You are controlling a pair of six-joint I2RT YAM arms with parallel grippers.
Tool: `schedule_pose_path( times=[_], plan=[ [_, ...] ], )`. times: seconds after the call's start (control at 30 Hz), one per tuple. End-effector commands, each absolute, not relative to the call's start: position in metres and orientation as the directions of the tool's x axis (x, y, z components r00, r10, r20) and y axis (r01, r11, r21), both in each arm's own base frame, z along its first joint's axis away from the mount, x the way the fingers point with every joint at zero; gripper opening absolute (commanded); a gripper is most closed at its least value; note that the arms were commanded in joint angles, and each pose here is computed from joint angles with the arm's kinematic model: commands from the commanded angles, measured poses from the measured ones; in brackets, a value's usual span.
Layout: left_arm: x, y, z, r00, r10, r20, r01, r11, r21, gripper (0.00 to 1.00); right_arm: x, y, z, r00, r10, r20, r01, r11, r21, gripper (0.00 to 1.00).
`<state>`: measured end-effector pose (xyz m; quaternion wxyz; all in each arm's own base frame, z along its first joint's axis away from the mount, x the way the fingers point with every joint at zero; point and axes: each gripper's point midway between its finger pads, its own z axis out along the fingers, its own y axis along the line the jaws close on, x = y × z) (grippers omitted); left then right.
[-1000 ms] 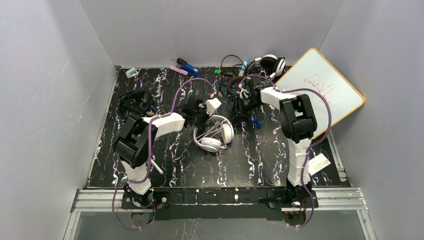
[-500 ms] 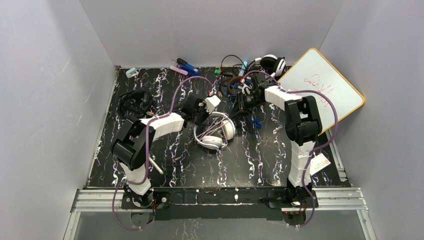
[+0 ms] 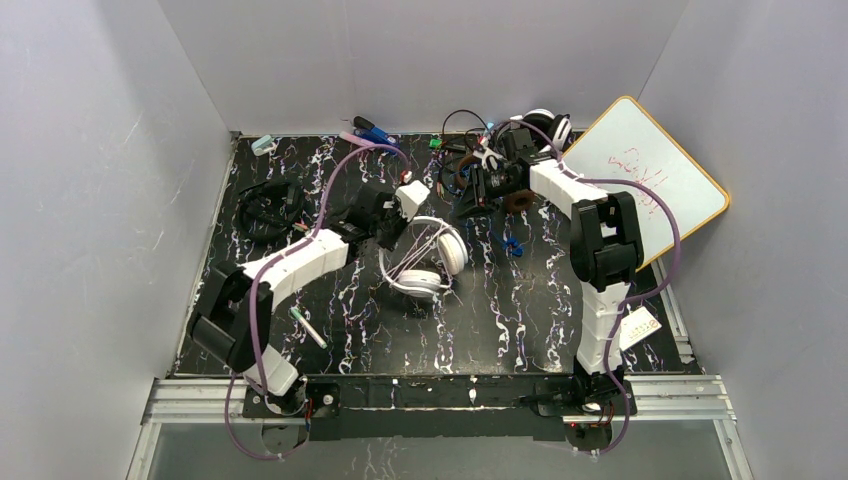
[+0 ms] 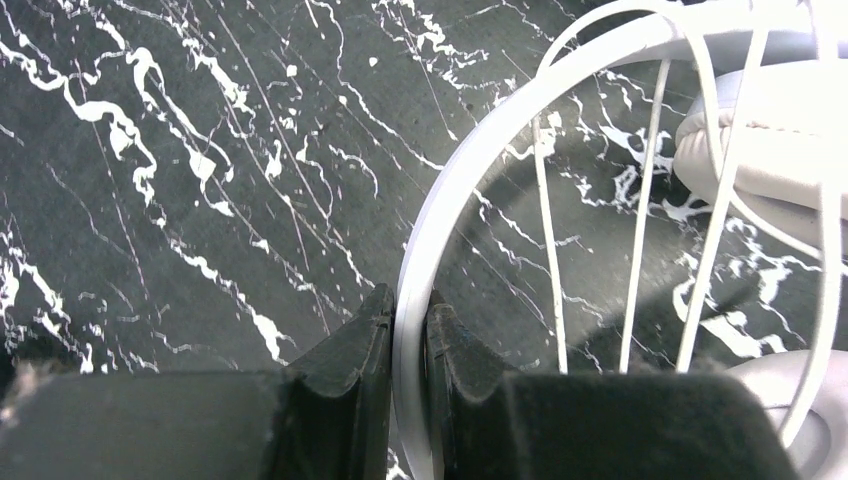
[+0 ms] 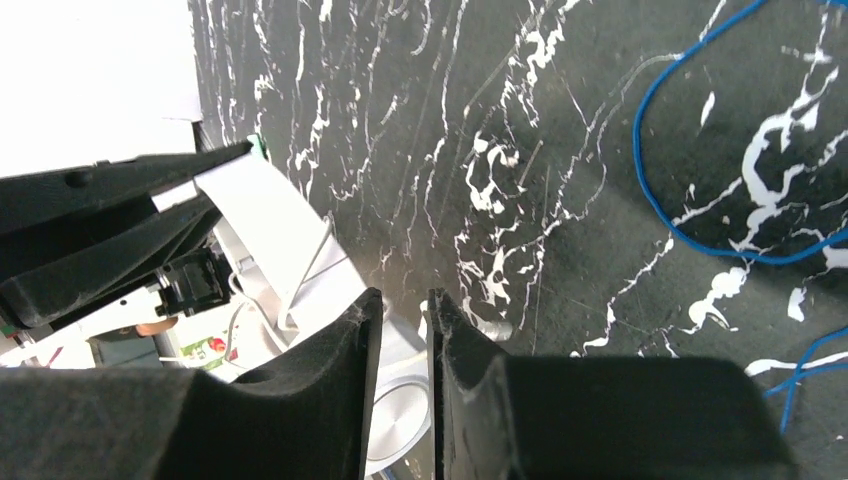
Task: Wrap the headphones
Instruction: Wrap the headphones cable around the headphones.
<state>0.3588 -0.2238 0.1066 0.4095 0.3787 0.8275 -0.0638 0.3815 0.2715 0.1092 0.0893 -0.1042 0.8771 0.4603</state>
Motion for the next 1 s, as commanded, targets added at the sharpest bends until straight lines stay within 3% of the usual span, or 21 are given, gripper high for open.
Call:
schedule_pose_path(
  times=[0.0,0.2,0.43,0.7,0.83,0.97],
  plan=[
    [0.336,-0.217,0.135,-0.429,0.512,-0.744,0.656,0.743,0.133,0.0,0.397,0.28,0.157,-0.927,-0.087,-0.364,-0.357,0.497,0.791,0.3],
    [0.323,-0.19,0.153,-0.537,0.431,-0.725,0.521,0.845,0.117,0.0,0.399,0.283,0.169,-0.918,-0.084,-0.387,-0.378,0.473,0.796,0.35],
    [0.295,-0.159,0.149,-0.719,0.315,-0.62,0.337,0.938,0.084,0.0,0.408,0.278,0.173,-0.89,-0.028,-0.455,-0.402,0.52,0.754,0.45],
    [0.258,-0.142,0.175,-0.739,0.217,-0.637,0.278,0.961,0.004,0.0,0.403,0.286,0.181,-0.848,-0.034,-0.529,-0.475,0.488,0.732,0.49],
    [0.249,-0.126,0.196,-0.751,0.181,-0.635,0.212,0.977,0.028,0.0,0.385,0.302,0.186,-0.776,-0.043,-0.629,-0.583,0.43,0.69,0.62],
    [0.243,-0.113,0.21,-0.769,0.173,-0.615,0.168,0.984,0.066,0.0,0.379,0.299,0.192,-0.642,0.036,-0.766,-0.689,0.411,0.597,0.64]
  ],
)
